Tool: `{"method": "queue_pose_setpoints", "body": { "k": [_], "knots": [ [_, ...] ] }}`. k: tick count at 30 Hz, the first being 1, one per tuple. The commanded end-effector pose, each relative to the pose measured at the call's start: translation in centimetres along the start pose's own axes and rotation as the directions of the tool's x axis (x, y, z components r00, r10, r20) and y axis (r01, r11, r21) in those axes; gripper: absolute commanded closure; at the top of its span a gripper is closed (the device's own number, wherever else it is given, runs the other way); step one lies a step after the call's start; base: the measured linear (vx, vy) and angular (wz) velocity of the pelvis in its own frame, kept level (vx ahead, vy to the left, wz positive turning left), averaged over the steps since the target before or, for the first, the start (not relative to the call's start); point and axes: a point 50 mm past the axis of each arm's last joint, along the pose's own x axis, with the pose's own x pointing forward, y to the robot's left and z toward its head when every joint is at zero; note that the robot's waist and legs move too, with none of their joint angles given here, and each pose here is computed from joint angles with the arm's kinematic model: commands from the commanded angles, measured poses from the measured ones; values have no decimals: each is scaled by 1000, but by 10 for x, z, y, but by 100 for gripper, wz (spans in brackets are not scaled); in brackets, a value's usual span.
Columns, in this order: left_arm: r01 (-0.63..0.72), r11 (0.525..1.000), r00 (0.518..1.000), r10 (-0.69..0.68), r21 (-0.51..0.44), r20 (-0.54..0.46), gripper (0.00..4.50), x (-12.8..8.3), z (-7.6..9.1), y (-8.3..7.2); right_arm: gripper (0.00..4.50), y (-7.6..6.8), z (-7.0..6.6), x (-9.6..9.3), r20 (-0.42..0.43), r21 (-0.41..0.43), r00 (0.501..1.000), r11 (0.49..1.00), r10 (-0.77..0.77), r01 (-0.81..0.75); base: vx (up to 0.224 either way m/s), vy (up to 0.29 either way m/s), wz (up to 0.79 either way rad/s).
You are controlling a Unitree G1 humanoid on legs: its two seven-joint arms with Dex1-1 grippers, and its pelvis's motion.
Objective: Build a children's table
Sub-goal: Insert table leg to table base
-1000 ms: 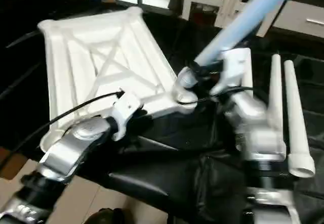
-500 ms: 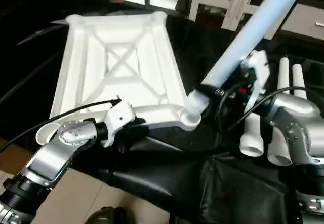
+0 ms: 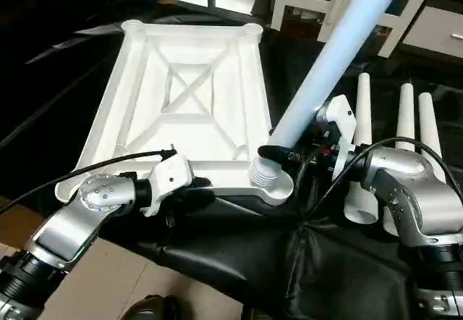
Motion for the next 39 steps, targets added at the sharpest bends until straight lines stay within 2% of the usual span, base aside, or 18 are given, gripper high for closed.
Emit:
{"method": "queue_pose_setpoints", "body": {
  "k": [1,4,5,6,7,13,18,22,29,35,39],
  "knots": [
    [91,996,995,-90,21,-43,388,4,-6,-9,267,-4,-4,-5,-37,18,999,1000,-14,15,0,0,0],
    [97,995,994,-95,24,-43,388,3,-6,-9,267,-7,-1,-9,-16,74,1000,997,-7,8,0,0,0],
    [98,995,994,-97,25,-43,388,3,-6,-9,267,-9,-1,-17,-25,127,1000,992,16,-12,0,0,0],
    [99,995,994,-97,25,-42,388,3,-6,-9,267,-9,-1,-17,-26,129,1000,991,18,-14,0,0,0],
    [100,995,994,-99,26,-41,388,3,-6,-9,267,-10,-3,-25,-48,159,998,987,42,-34,0,0,0],
    [103,995,994,-102,18,-27,388,4,-4,-11,268,-17,4,-38,-22,216,999,976,48,-42,0,0,0],
    [104,995,994,-103,12,-23,388,4,-5,-12,268,-18,5,-41,-38,222,997,973,64,-54,0,0,0],
    [105,994,994,-104,13,-25,388,4,-4,-12,268,-14,-4,-34,-110,186,991,981,79,-58,0,0,0],
    [105,994,994,-105,17,-27,388,4,-4,-10,268,-9,-13,-18,-140,155,986,985,94,-72,0,0,0],
    [106,994,994,-105,20,-28,388,4,-4,-10,268,-8,-23,-3,-253,8,964,997,79,-79,0,0,0],
    [113,993,993,-112,19,-29,388,4,-3,-11,268,-7,-21,7,-260,-26,961,994,98,-108,0,0,0]
  ]
}}
